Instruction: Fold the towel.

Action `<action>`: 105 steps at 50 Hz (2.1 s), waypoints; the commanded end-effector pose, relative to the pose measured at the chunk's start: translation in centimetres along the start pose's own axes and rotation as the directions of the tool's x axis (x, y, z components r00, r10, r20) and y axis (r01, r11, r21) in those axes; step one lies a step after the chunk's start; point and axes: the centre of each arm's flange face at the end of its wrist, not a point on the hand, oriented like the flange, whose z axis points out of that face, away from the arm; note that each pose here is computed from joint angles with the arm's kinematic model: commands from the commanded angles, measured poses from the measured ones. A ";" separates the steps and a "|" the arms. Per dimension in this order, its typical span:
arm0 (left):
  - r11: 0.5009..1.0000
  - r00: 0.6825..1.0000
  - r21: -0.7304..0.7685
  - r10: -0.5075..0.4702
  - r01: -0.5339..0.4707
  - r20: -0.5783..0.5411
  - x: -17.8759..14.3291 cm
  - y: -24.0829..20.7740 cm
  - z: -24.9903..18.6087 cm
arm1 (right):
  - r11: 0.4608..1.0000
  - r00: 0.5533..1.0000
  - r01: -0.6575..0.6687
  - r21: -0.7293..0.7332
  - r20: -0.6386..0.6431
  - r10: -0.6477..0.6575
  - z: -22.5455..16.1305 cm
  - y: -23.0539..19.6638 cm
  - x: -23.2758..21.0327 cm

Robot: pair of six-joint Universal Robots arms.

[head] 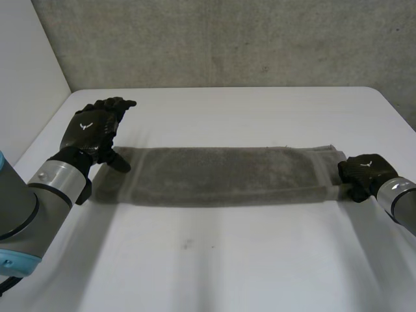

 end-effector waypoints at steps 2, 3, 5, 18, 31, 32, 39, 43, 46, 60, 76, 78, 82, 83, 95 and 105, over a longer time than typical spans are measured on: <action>1.000 1.000 0.001 0.000 0.000 0.002 0.0 0.0 0.0 | 0.990 0.969 0.111 -0.082 -0.214 -0.126 0.5 0.3 3.2; 1.000 1.000 0.002 0.001 -0.001 0.002 0.0 -0.1 0.0 | 0.990 0.968 0.111 -0.083 -0.215 -0.127 0.5 0.3 3.2; 1.000 1.000 0.002 0.001 -0.001 0.002 0.0 -0.1 0.0 | 0.966 0.901 0.197 -0.166 -0.359 -0.245 0.6 0.2 5.9; 1.000 1.000 0.005 0.001 -0.001 0.005 0.0 -0.2 -0.1 | 0.920 0.850 0.351 0.175 -0.471 -0.235 -1.4 -8.9 4.3; 1.000 0.999 0.002 0.002 -0.002 0.038 -0.2 -0.1 -0.1 | 0.740 0.916 0.227 0.633 0.120 -0.384 -6.6 -13.9 -17.8; 1.000 0.999 0.002 0.002 -0.002 0.038 -0.2 -0.1 -0.1 | 0.734 0.896 0.214 0.645 0.170 -0.410 -6.9 -13.4 -19.7; 1.000 1.000 0.002 0.004 -0.004 0.031 0.0 -0.1 -0.2 | 0.762 0.838 0.207 0.614 0.291 -0.462 -6.6 -10.1 -24.7; 1.000 1.000 -0.004 0.003 -0.002 0.029 0.1 0.1 -0.2 | 0.775 0.840 0.203 0.598 0.301 -0.452 -6.4 -9.6 -25.1; 1.000 1.000 -0.005 0.002 -0.002 0.026 0.2 0.3 -0.1 | 0.786 0.866 0.200 0.585 0.270 -0.422 -6.5 -10.3 -24.3; 1.000 1.000 -0.011 0.001 -0.001 0.026 0.2 0.6 -0.1 | 0.968 0.988 -0.033 0.249 0.154 -0.006 -5.7 -9.3 -12.6; 0.999 1.000 -0.040 -0.002 0.003 0.021 0.3 1.5 -0.2 | 0.992 0.978 -0.113 0.054 0.182 0.101 -5.1 -2.1 -9.5; 0.999 1.000 -0.041 -0.002 0.003 0.021 0.3 1.6 -0.2 | 0.988 0.985 -0.110 0.109 0.146 0.093 -4.5 -2.2 -9.0; 0.999 1.000 -0.038 -0.002 0.003 0.021 0.3 1.5 -0.1 | 0.981 0.992 -0.099 0.166 0.094 0.084 -3.9 -2.6 -8.1; 0.999 1.000 -0.038 -0.002 0.003 0.021 0.3 1.5 -0.1 | 0.978 0.994 -0.088 0.187 0.077 0.075 -3.7 -2.9 -7.8; 0.999 1.000 -0.038 -0.002 0.003 0.021 0.3 1.5 -0.2 | 0.881 0.983 0.164 0.443 -0.003 -0.182 -5.6 -11.1 -10.2; 0.999 1.000 -0.038 -0.003 0.004 0.023 0.3 1.5 -0.2 | 0.644 0.773 0.454 0.615 0.088 -0.629 -8.7 -10.0 -23.9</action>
